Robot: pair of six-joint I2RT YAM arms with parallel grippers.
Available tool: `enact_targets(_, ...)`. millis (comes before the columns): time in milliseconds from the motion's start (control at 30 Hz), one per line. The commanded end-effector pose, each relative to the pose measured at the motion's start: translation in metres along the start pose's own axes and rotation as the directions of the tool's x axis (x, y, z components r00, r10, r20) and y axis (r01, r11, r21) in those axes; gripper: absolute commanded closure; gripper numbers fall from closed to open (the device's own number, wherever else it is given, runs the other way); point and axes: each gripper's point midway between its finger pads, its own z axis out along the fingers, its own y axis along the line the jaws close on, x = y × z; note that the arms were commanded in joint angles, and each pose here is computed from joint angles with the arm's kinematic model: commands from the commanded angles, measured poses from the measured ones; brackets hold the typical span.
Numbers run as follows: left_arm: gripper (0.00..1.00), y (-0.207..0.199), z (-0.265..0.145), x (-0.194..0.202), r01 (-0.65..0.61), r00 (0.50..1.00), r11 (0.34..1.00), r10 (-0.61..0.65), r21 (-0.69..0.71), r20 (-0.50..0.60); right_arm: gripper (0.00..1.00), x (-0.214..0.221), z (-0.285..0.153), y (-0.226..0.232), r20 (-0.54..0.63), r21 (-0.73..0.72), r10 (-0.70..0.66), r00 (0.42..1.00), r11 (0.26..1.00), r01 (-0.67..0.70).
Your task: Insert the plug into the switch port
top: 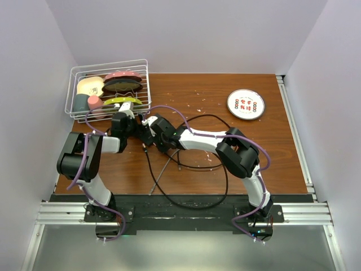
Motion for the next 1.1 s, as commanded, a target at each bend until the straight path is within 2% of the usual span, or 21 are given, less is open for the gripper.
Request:
enact_targets(0,0.16,-0.007,0.006,-0.016,-0.007,1.0,1.0,0.006,0.027,0.03,1.0,-0.031,-0.009,0.004,0.1,-0.007,0.02,0.995,1.0,-0.02)
enact_targets(267,0.16,-0.007,0.007,-0.013,-0.01,1.0,1.0,0.009,0.019,0.02,1.0,-0.039,-0.019,0.007,0.129,-0.026,0.029,0.991,0.999,-0.026)
enact_targets(733,0.18,-0.01,0.008,-0.011,-0.011,1.0,0.999,0.01,0.035,0.004,1.0,-0.033,-0.011,0.019,0.125,-0.062,0.04,0.991,0.998,-0.032)
enact_targets(1067,0.26,-0.015,0.008,0.001,-0.016,0.998,0.998,0.02,0.068,-0.058,1.0,-0.041,-0.007,0.015,0.146,-0.03,0.049,0.988,0.999,-0.045)
